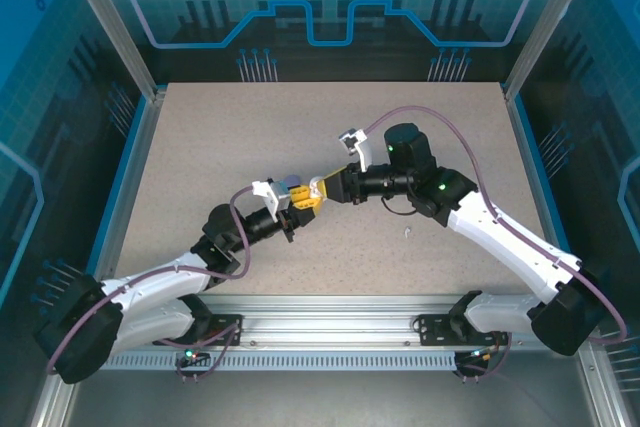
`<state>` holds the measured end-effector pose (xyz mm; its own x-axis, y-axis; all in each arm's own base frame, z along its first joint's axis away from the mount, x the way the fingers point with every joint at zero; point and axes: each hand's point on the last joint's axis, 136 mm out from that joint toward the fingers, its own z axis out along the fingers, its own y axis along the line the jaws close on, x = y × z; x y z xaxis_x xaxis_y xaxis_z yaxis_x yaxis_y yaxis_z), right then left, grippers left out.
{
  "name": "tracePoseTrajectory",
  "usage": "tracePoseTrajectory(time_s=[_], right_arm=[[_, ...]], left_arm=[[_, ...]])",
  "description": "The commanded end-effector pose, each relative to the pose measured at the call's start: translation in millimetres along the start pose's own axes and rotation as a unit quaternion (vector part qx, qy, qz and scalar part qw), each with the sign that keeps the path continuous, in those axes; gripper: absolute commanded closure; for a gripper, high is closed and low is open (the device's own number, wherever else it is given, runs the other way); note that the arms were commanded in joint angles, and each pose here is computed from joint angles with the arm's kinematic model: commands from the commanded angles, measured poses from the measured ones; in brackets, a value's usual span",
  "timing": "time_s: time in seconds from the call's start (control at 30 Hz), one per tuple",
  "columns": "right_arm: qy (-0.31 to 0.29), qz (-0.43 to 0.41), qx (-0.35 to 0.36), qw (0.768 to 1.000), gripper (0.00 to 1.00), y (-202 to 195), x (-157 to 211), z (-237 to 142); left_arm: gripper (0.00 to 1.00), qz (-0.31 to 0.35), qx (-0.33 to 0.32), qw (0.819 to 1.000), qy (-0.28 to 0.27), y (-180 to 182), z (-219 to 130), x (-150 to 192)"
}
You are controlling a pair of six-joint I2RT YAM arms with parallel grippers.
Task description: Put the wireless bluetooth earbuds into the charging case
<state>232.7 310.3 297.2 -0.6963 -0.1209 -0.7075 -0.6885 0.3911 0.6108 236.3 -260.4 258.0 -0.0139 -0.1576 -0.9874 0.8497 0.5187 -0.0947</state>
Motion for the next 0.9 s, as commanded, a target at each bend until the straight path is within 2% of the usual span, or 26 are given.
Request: tracePoseTrajectory(time_s=[0.0, 0.33, 0.43, 0.53, 0.7, 0.87], right_arm=[[0.007, -0.005, -0.017, 1.0, 0.7, 10.8, -3.2, -0.8], [0.036, -0.001, -0.027, 0.999, 0.73, 11.8, 10.5, 5.0], [0.026, -0.003, -0.007, 1.0, 0.74, 6.6, 7.2, -0.4], [0.016, 0.01, 0.046, 0.999, 0.72, -12.7, 4.6, -15.7], [0.062, 0.066, 0.161, 0.983, 0.73, -67.3, 32.0, -52.7], [0.118, 0.163, 0.287, 0.937, 0.74, -128.4, 72.2, -86.9]], left_arm=[[0.81, 0.019, 0.014, 0.999, -0.022, -6.5, 1.7, -18.3], [0.8, 0.024, 0.015, 0.999, -0.024, -6.7, 2.7, -21.1], [0.81, 0.024, 0.012, 0.999, -0.023, -6.0, 2.1, -20.5], [0.81, 0.024, 0.001, 1.0, -0.015, -2.1, 1.7, -17.5], [0.81, 0.028, -0.01, 0.999, 0.026, 2.5, 2.7, -2.4], [0.81, 0.014, -0.016, 0.998, 0.051, 5.3, -0.9, 20.2]])
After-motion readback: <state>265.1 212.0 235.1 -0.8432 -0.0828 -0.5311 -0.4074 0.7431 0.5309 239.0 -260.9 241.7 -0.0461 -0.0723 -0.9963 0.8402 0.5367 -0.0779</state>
